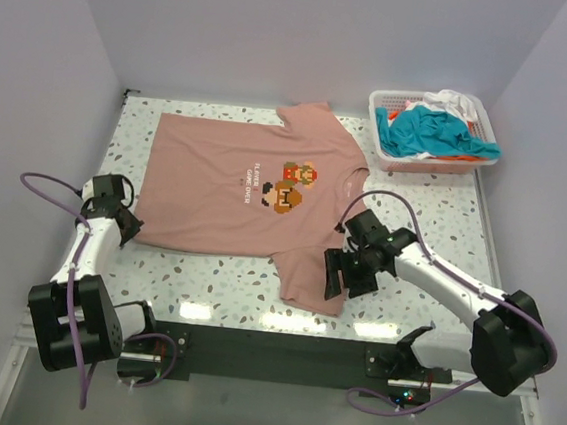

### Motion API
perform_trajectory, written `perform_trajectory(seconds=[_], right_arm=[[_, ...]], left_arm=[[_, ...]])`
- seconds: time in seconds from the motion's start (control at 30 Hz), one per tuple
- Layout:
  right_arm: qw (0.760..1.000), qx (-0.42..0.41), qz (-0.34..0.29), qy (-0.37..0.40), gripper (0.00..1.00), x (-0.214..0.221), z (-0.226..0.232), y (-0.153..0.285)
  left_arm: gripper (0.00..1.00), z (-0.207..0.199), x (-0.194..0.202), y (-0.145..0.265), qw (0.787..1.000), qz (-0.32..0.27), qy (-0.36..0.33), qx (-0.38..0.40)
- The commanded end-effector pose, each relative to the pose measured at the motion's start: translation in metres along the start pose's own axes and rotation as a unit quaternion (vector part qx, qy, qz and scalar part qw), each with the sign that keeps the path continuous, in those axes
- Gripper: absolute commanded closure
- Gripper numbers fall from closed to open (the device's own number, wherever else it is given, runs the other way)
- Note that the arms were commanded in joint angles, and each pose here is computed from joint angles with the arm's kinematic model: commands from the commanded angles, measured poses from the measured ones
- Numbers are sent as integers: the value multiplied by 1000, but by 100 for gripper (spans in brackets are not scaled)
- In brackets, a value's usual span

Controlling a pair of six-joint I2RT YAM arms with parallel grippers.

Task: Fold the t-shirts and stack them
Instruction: Fold the tshirt

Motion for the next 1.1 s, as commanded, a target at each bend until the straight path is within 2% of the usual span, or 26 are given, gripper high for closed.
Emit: perform_trajectory(seconds=[0.0,0.47,0.77,0.8,0.83,0.9,0.93,1.0,1.07], right_arm=[[1000,3,2,-31,32,12,-1,-5],[997,-24,27,-69,47,34,-5,-37],[996,-1,28,-79,59,35,-7,-48],[996,1,27,-82,61,36,-7,-48],[996,3,25,-81,70,36,-7,-47],[996,16,24,-86,78,37,-10,-45],[996,16,22,-88,87,38,-10,-43],[995,19,25,-91,91,40,-11,-41],[995,14,32,-90,100,42,-9,-35]], left_arm=[[100,-4,-27,8,999,-49,-6,16],[100,-4,-28,11,998,-53,-23,22],[100,-2,-27,11,998,-50,-37,19],[100,-2,-27,11,998,-51,-38,19],[100,-1,-27,12,998,-51,-39,18],[100,-1,-26,11,998,-49,-41,18],[100,-1,-26,12,998,-50,-41,18],[100,0,-24,12,998,-49,-42,18],[100,0,-23,12,998,-51,-39,19]])
Point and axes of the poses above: each gripper's point midway between its finger pads, its own y axis back along the fingers, its own z axis along the line the jaws close on, x = y × z, the point moved 6 cm from there along y, back along the fingers, and after that the axes turned 14 degrees about -y, right-handed, at the moved point
